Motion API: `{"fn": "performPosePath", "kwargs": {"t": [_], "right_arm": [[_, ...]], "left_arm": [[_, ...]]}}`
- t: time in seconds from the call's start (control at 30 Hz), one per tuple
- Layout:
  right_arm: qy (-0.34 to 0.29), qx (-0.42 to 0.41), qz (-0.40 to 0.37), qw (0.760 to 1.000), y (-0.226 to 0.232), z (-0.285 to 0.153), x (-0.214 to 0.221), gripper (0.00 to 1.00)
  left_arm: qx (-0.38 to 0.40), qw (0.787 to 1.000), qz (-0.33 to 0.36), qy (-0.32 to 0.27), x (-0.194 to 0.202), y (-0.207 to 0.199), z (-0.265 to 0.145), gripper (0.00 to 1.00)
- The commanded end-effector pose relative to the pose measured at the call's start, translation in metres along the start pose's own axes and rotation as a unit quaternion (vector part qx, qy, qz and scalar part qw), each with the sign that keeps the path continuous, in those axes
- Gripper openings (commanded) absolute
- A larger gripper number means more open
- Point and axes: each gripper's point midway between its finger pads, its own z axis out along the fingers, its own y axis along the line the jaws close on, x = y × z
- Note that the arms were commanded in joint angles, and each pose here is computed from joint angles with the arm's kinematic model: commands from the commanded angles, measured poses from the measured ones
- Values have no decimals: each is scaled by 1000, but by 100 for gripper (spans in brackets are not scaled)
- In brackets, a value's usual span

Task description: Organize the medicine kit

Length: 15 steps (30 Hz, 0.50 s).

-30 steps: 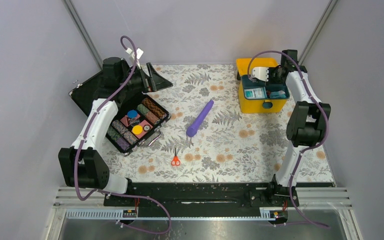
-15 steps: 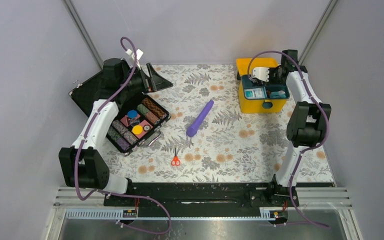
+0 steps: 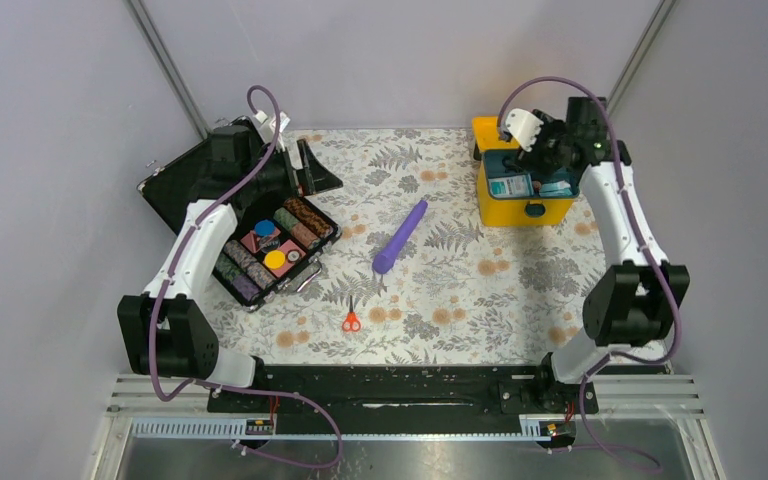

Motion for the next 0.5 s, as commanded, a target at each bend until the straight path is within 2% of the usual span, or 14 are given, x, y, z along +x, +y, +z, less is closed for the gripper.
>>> {"fn": "performPosePath", "kwargs": {"t": [0.0,0.13,0.3,0.47], "right_arm": [[-95,-40,147,984,49,-12,-81,71],[-136,-93,241,956,93,-16,-130,73],[-147,-128,382,903,117,-12,-167,74],[-134,-171,412,885,152,-6,-194,75]], "left_arm": [[-34,999,6,7,12,9,-8,99],[-72,997,4,22,30,22,-10,93],[-102,994,21,42,52,27,-15,89],[-131,990,3,45,72,34,-22,87]]}}
